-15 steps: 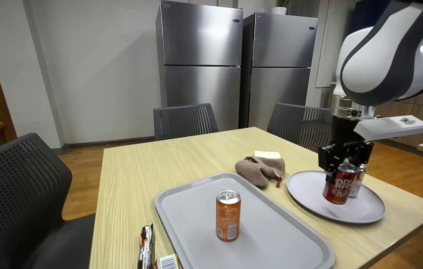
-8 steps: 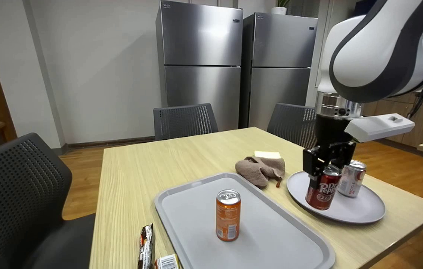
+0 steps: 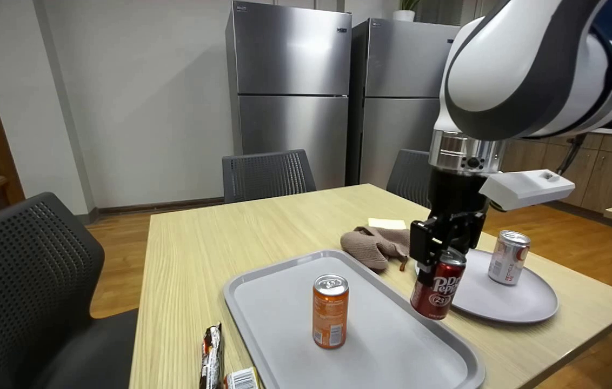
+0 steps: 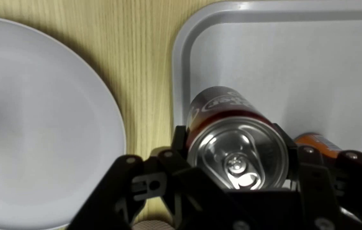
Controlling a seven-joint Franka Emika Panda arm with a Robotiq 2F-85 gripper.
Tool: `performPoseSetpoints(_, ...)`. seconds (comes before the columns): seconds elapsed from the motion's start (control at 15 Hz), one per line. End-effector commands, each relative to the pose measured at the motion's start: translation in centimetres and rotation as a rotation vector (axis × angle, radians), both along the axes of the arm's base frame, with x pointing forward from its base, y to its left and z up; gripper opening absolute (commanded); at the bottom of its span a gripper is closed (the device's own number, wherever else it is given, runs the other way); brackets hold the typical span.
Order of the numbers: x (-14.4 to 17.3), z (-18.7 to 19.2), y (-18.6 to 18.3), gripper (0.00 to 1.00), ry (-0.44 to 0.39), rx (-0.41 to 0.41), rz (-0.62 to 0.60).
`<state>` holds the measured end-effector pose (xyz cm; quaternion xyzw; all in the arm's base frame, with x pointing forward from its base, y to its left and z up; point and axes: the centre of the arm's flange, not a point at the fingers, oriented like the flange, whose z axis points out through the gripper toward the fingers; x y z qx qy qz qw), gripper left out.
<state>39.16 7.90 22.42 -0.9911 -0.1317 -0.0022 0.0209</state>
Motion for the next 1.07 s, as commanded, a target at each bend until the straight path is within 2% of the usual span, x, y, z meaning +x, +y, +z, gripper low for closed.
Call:
performPoseSetpoints(0.0,-0.9,1.3,1.9,0.39,0.009,0.049,0.070)
performPoseSetpoints(0.33,-1.6,1.0,4.3,0.39,0.015,0.063,0.135)
performPoseSetpoints(1.0,-3.1,-1.0,8.4,0.39,-0.002,0.002,0.284)
